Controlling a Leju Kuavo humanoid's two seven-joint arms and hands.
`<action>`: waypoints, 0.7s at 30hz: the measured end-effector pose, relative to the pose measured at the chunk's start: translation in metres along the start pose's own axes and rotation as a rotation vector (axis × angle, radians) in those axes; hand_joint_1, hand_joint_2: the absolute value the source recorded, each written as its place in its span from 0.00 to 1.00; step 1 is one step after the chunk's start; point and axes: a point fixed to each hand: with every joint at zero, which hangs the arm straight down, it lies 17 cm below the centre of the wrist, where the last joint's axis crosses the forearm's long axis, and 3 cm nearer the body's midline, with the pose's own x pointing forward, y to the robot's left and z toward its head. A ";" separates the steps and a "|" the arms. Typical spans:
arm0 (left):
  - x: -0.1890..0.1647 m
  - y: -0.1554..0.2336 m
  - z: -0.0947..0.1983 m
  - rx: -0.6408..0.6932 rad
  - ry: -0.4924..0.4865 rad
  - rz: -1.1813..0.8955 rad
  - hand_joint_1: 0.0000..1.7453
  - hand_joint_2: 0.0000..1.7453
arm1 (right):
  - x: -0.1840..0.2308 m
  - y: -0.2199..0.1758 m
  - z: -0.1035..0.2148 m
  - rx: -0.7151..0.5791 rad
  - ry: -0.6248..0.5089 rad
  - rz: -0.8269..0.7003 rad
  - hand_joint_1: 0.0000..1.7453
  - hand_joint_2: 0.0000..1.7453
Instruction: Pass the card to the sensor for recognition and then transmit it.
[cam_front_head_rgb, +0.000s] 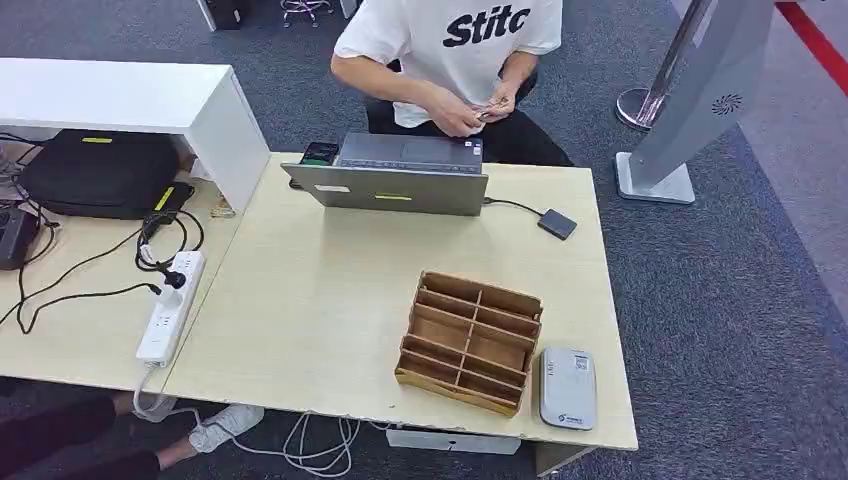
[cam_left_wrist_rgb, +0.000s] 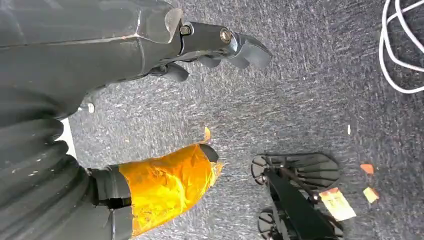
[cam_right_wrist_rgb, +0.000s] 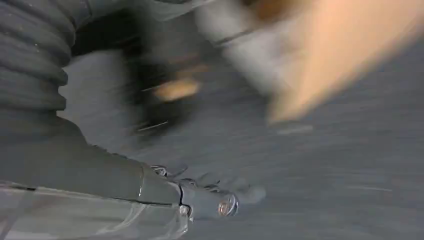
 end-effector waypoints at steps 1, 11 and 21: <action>-0.001 0.000 0.000 -0.001 0.007 -0.007 0.00 1.00 | -0.019 0.001 0.001 -0.003 0.069 0.091 0.00 1.00; -0.004 0.003 0.000 0.000 0.028 -0.040 0.00 1.00 | -0.099 0.032 0.022 0.165 0.272 0.585 0.00 1.00; -0.017 0.014 -0.001 0.048 0.115 -0.041 1.00 1.00 | -0.073 0.017 0.010 0.044 0.141 0.641 0.99 1.00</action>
